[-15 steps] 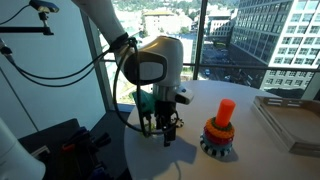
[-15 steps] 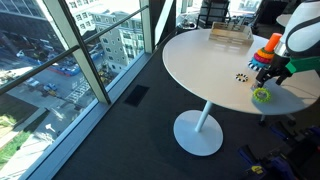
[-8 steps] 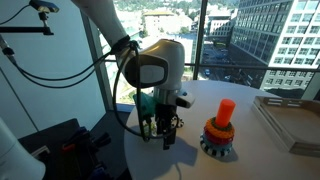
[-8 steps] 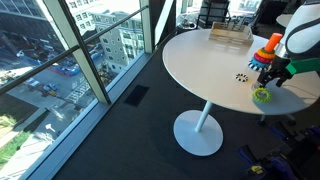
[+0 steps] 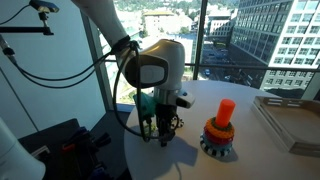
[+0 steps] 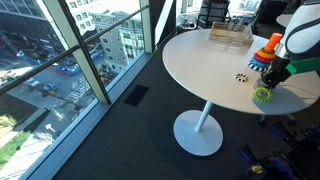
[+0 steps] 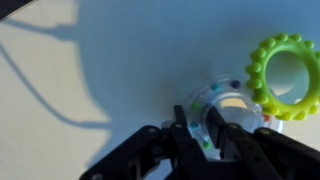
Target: Pick up the clear ring and place it on the stack of rings
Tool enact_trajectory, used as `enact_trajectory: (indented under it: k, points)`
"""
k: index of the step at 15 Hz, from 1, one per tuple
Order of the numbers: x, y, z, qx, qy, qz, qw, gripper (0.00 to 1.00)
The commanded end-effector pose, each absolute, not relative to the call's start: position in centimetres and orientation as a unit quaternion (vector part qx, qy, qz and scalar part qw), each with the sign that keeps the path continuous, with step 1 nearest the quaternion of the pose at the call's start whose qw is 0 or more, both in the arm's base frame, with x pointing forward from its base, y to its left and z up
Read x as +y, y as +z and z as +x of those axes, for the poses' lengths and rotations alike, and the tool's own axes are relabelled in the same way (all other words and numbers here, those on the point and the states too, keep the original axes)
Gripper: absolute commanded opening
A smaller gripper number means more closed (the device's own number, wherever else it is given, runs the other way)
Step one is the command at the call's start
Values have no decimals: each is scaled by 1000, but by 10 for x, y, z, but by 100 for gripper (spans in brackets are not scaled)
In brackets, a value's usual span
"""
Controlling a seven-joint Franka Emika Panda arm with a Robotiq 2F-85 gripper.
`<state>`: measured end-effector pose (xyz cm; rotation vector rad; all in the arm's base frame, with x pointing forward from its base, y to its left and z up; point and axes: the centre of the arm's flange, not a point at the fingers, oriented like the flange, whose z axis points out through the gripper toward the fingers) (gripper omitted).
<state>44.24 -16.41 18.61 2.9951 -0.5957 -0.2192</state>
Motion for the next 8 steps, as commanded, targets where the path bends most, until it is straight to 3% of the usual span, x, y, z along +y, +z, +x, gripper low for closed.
enact_trajectory:
  k: [1,8]
  points:
    - [-163,201,445,-197,-63,978,39,10]
    - [-164,246,450,-197,-31,979,35,10]
